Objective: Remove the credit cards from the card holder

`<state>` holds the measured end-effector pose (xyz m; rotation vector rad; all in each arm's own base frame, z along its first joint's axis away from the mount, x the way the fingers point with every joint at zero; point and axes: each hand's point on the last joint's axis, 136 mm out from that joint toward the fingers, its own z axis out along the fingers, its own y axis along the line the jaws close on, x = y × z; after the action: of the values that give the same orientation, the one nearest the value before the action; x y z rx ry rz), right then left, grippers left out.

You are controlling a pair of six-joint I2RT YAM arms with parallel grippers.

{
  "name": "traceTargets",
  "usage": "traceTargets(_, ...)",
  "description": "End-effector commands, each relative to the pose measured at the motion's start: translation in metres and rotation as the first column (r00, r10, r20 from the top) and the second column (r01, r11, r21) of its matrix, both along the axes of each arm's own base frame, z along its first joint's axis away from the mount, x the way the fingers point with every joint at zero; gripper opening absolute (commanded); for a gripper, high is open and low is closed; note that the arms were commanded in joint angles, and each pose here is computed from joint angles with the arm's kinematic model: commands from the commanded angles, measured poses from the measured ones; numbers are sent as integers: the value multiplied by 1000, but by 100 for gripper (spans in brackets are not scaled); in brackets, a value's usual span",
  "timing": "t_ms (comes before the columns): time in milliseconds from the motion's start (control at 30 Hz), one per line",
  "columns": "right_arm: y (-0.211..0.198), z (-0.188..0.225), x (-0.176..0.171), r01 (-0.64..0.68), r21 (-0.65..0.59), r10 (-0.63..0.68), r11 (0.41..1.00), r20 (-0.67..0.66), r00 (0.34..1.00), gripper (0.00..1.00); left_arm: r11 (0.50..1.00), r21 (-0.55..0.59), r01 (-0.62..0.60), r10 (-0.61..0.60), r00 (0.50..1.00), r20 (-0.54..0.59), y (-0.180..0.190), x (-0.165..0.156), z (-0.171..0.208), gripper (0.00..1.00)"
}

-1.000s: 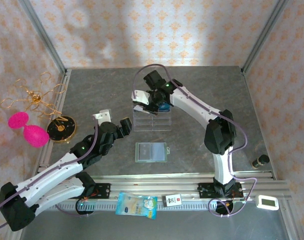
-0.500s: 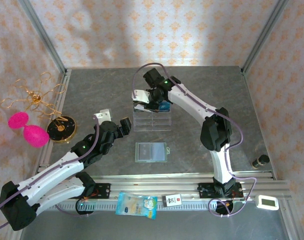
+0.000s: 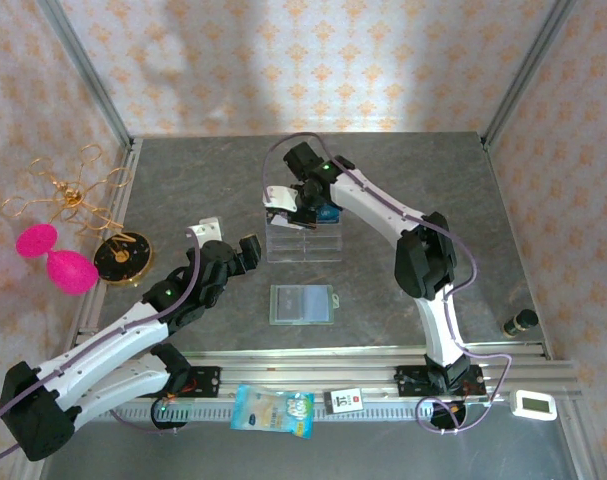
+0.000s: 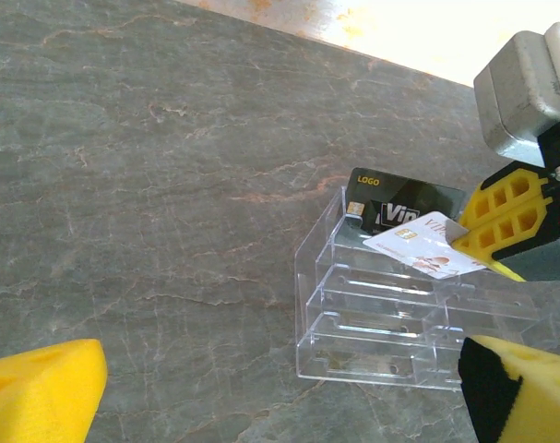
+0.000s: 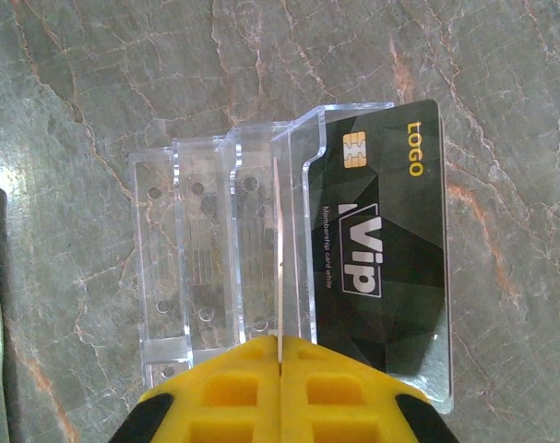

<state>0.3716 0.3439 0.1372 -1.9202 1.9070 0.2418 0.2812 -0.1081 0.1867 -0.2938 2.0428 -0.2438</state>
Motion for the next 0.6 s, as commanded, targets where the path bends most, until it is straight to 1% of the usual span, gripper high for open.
traceTargets(0,0,-8,-8,-25,-31,25,999,-4,1000,0,1000,4,-5,5,1000,11,2,2,1,99)
traceTargets(100,3,-13,-9,-24,-37,24,999,1,1000,0,1000,-3,-3,3,1000,10,2,1,0,99)
traceTargets(200,10,-13,-4,-5,-20,6,1000,24,1000,4,1000,-9,1,-1,1000,12,2,0,0,99)
traceTargets(267,18,-5,5,22,28,-24,999,52,998,10,1000,-10,4,-4,1000,9,1,0,-2,99)
traceTargets(333,27,7,14,55,83,-61,995,70,996,13,1000,-15,8,-8,1000,10,0,0,-2,99)
traceTargets(433,37,31,18,82,165,-95,983,75,993,31,999,-28,19,-19,1000,10,-2,-1,-3,99)
traceTargets(567,45,49,21,132,241,-150,962,60,987,35,999,-45,27,-25,999,24,-3,-1,-1,99)
